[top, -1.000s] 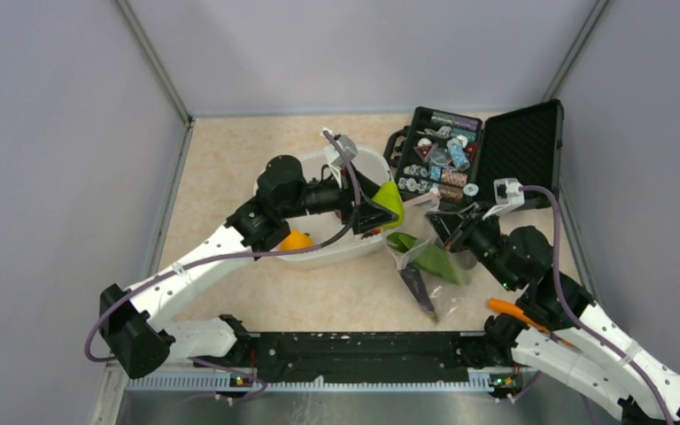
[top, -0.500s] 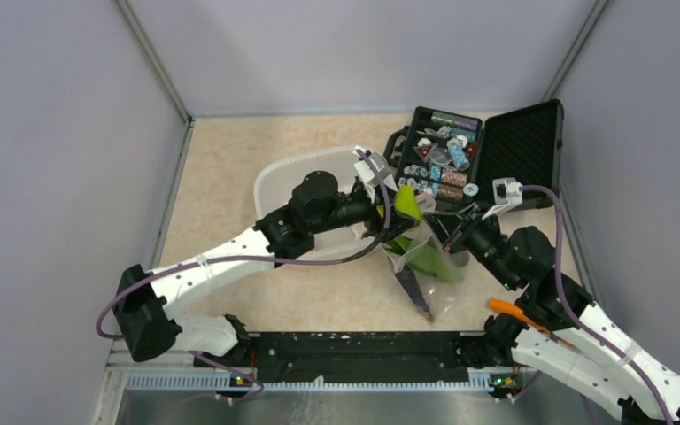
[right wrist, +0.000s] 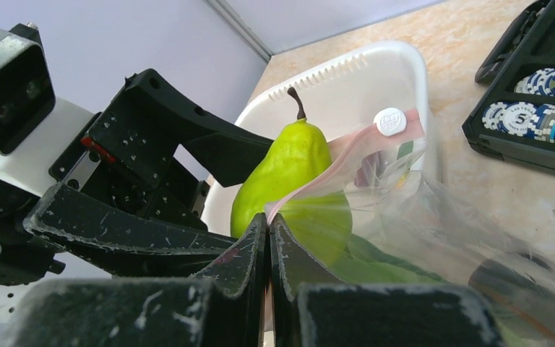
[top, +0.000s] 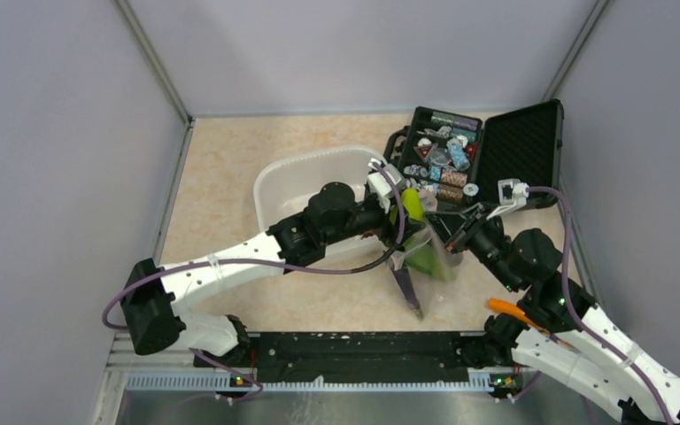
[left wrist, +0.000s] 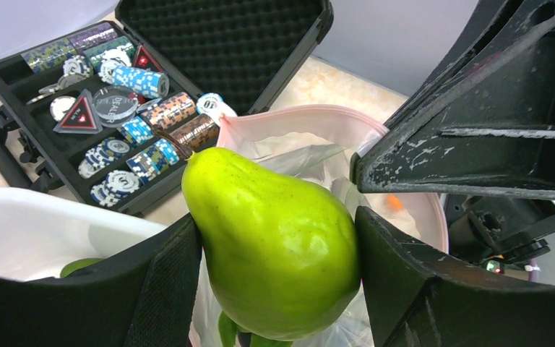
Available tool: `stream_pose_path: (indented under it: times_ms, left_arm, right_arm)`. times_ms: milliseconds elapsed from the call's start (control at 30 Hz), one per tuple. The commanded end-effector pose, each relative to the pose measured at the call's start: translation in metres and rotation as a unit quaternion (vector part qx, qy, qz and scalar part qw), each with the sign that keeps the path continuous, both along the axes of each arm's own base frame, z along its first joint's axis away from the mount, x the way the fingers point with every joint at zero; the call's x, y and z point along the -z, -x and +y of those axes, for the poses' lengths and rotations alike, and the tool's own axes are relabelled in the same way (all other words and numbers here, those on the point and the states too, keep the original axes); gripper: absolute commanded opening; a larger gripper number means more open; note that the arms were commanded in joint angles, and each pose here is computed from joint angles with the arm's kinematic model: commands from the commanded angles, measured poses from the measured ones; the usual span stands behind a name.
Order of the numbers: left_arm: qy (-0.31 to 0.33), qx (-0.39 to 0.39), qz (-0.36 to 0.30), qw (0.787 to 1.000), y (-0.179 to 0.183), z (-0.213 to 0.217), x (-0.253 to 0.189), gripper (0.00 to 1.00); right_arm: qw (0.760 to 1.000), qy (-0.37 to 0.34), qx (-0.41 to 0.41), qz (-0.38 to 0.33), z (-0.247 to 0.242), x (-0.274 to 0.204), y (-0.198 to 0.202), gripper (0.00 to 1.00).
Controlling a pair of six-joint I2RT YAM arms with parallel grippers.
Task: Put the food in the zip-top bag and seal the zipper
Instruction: Place the fake fruit in the zipper food storage bag.
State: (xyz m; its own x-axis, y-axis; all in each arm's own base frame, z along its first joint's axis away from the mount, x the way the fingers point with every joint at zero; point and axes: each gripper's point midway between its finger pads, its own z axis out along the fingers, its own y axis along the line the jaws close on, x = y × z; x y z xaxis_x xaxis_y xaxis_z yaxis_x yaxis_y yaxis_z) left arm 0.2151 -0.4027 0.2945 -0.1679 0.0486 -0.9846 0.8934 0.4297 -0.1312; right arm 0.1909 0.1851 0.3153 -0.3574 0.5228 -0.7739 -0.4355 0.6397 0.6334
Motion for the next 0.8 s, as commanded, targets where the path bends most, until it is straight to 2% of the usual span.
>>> stream_pose_path:
  times_ms: [0, 300, 567, 767]
  left_arm:
    - [0.009, -0.02, -0.028, 0.999, -0.007, 0.003, -0.018, 0.72]
    - [0.029, -0.014, -0.034, 0.999, -0.001, 0.008, -0.031, 0.88]
    - [0.044, -0.033, -0.042, 0.998, -0.001, 0.022, -0.045, 0.9]
    - [0.037, -0.09, -0.05, 0.994, -0.011, 0.045, -0.052, 0.94]
  right_arm:
    - [0.998, -0.048, 0.014, -0.024, -0.008, -0.03, 0.002, 0.0]
    - [0.998, -0.051, 0.036, -0.017, -0.018, -0.025, 0.001, 0.0]
    - [0.998, -0.038, 0.047, -0.001, -0.02, -0.015, -0.002, 0.0]
    - [0.997, -0.031, 0.071, 0.012, -0.027, -0.008, -0.006, 0.0]
